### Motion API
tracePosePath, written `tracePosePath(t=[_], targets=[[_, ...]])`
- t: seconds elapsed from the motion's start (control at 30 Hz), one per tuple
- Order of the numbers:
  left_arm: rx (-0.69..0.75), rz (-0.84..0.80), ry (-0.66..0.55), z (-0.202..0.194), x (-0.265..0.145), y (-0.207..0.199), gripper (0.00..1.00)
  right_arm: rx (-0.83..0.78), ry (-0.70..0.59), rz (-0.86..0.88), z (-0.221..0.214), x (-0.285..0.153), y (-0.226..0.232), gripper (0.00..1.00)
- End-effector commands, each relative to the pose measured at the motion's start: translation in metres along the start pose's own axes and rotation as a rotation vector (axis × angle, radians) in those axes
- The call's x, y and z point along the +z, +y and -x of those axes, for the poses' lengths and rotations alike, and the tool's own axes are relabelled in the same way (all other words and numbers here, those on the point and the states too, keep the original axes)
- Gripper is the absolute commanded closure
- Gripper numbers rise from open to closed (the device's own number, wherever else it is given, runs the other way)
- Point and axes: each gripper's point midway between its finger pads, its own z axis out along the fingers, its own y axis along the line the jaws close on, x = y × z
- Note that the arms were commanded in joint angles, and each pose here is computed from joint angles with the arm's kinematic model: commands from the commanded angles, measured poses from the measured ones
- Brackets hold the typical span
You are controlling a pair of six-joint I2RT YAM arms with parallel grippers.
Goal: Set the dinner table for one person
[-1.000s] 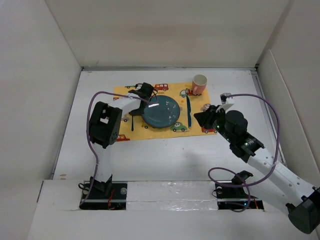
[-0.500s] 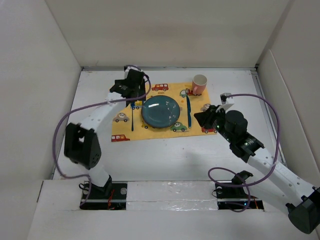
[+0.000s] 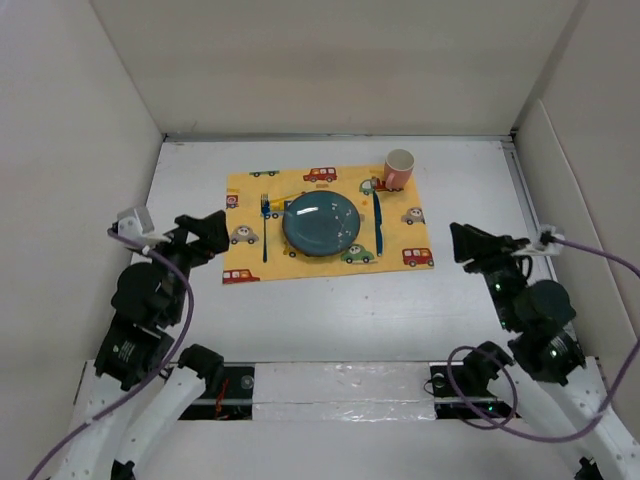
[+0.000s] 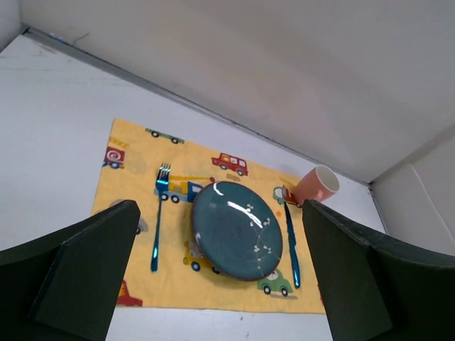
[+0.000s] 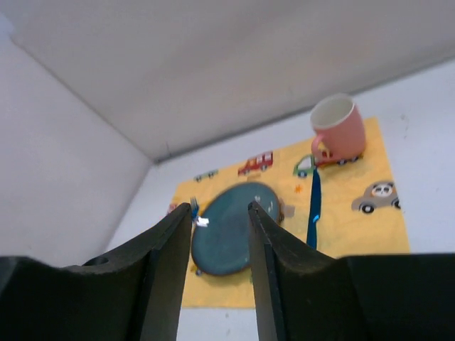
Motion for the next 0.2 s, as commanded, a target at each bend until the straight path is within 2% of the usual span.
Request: tracePosePath(t=[0.0, 0.1, 0.17], targets=[[-0.039, 0.093, -0.021, -0.01, -0.016, 0.03, 0.01, 0.041, -0.169, -0.106, 0.052, -0.026, -0.018, 0.51], [-0.053, 0.042, -0.04, -0.008, -0.027, 0.028, 0.01, 0.077, -0.265, -0.108, 0.074, -0.041, -0.021, 0.39], [-0.051, 0.031, -0.029, -0.011, -0.025, 0.025, 0.01, 0.081, -0.258, -0.107, 0.068, -0.038, -0.022, 0.36]])
